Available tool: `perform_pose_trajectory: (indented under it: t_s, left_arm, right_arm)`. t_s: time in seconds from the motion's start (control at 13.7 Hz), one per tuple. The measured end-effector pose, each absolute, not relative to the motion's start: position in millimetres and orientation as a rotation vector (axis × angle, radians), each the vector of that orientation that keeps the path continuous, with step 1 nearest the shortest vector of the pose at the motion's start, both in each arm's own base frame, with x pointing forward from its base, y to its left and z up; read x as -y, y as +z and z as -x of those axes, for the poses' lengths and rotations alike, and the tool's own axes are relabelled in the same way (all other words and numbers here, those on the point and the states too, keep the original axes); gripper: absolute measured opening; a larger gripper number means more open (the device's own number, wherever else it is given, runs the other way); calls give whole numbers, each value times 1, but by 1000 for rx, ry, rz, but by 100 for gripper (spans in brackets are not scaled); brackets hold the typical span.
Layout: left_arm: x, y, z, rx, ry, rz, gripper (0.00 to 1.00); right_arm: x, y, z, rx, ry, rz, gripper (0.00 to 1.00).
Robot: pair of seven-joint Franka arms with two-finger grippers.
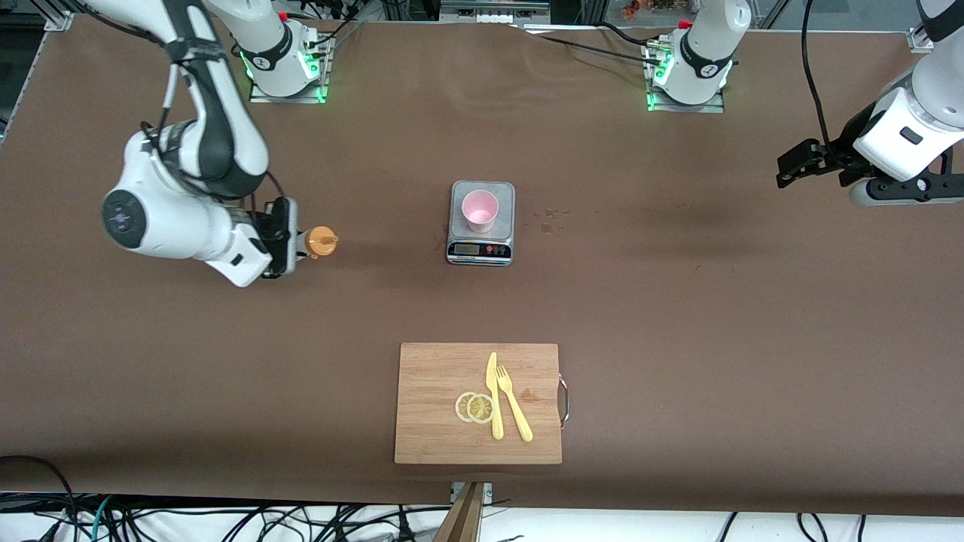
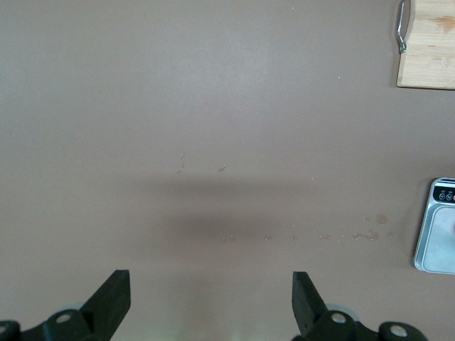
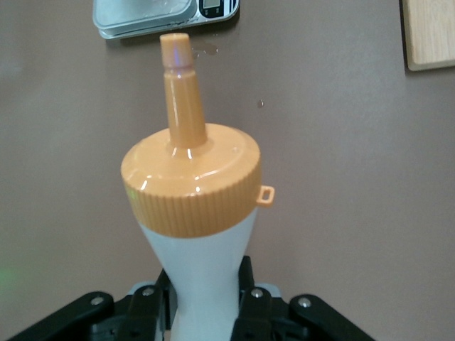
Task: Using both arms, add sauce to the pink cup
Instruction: 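Lift and carry the bottle with the right gripper over the cup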
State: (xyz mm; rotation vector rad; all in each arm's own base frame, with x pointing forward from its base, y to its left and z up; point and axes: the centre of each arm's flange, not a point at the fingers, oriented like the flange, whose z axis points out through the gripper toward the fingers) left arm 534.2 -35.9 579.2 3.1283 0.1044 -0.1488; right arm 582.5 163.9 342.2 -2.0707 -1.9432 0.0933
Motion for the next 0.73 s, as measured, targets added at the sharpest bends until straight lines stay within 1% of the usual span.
perform_pose_trajectory:
  t_s: [0.22, 0.44, 0.73]
  left_arm:
    - [36, 579, -534, -104, -149, -3128, 100]
    - [36, 579, -534, -104, -149, -3128, 100]
    - [36, 579, -534, -105, -149, -3128, 100]
  right_arm:
    - [-223, 353, -569, 1975, 175, 2161, 36]
    - [-278, 356, -546, 2027, 255, 2252, 36]
    - [-328, 350, -517, 2092, 333, 2316, 35]
